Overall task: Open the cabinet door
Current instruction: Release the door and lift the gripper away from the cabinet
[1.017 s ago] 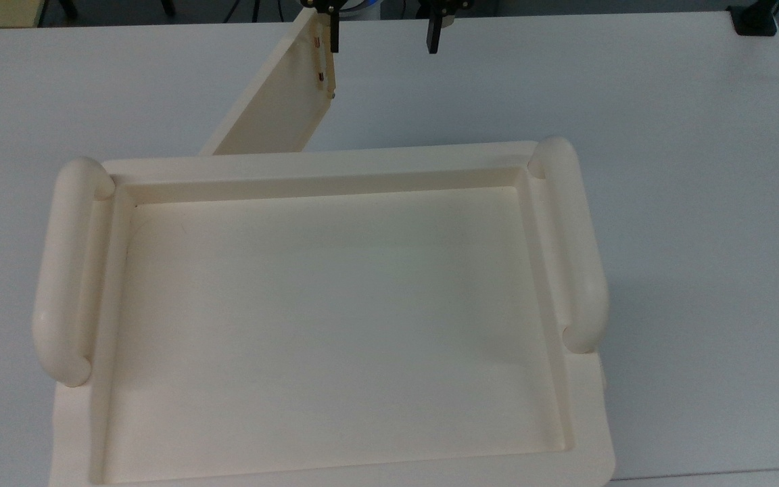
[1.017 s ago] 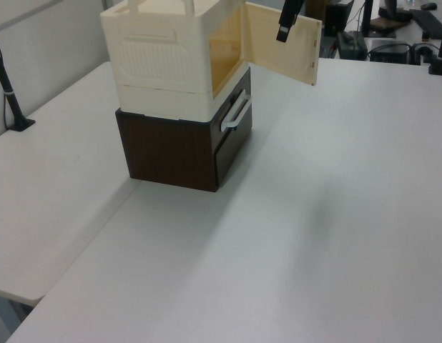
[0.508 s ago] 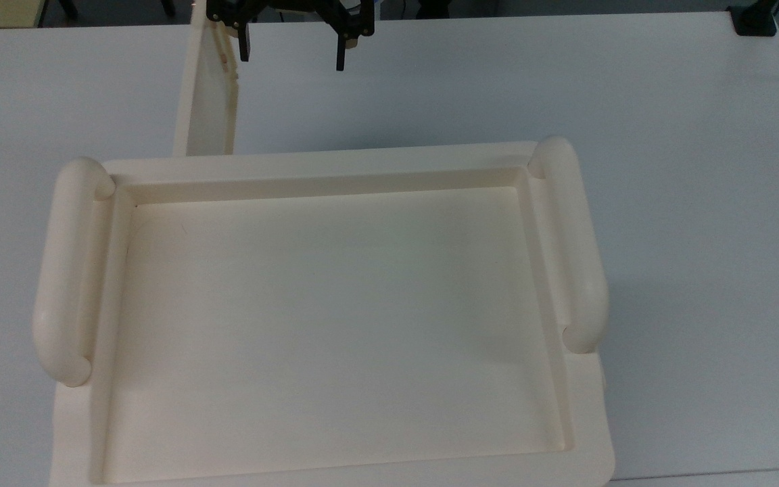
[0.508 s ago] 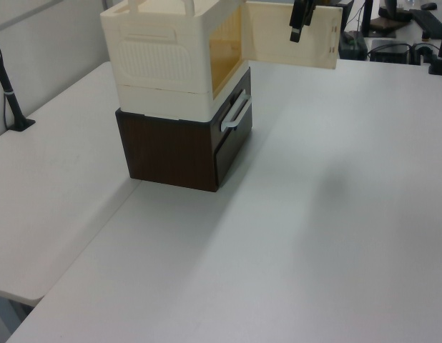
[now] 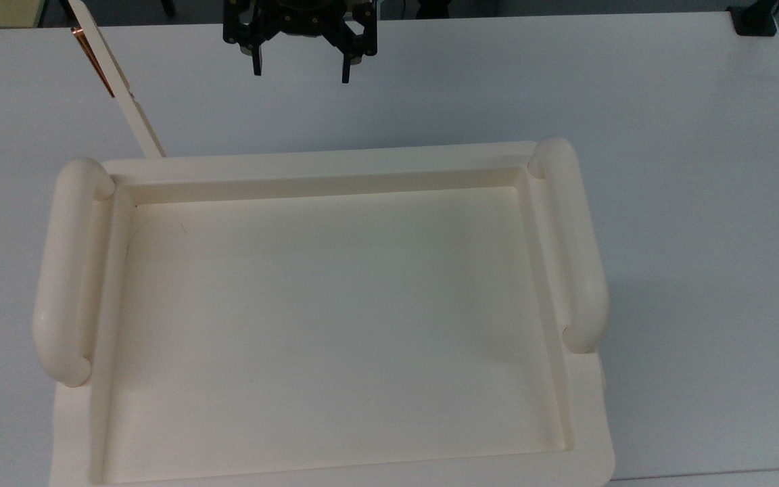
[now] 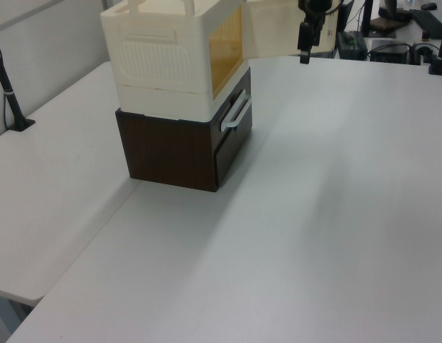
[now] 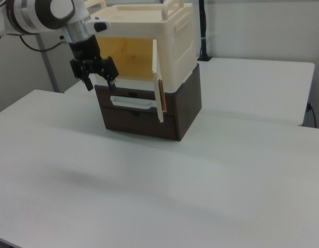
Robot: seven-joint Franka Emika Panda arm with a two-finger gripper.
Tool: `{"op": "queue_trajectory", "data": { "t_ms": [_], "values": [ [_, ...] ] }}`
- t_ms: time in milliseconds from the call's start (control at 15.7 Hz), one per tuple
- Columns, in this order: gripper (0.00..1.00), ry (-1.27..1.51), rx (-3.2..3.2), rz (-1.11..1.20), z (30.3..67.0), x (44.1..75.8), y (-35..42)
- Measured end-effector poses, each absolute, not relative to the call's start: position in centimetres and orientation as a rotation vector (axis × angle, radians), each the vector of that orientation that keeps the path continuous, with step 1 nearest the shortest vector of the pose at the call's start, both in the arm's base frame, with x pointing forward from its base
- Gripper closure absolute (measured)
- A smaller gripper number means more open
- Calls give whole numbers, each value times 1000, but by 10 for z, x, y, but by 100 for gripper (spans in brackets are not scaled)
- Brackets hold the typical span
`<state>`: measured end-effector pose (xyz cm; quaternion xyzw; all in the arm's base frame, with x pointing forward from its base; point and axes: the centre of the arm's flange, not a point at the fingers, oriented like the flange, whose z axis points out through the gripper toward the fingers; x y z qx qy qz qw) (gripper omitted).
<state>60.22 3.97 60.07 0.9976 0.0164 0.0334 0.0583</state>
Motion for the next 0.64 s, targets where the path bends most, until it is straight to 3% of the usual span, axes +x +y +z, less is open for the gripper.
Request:
{"op": "queue_trajectory", "data": {
  "t_ms": [635],
  "values": [
    [0, 9, 3088, 20, 582, 586, 31]
  ]
}}
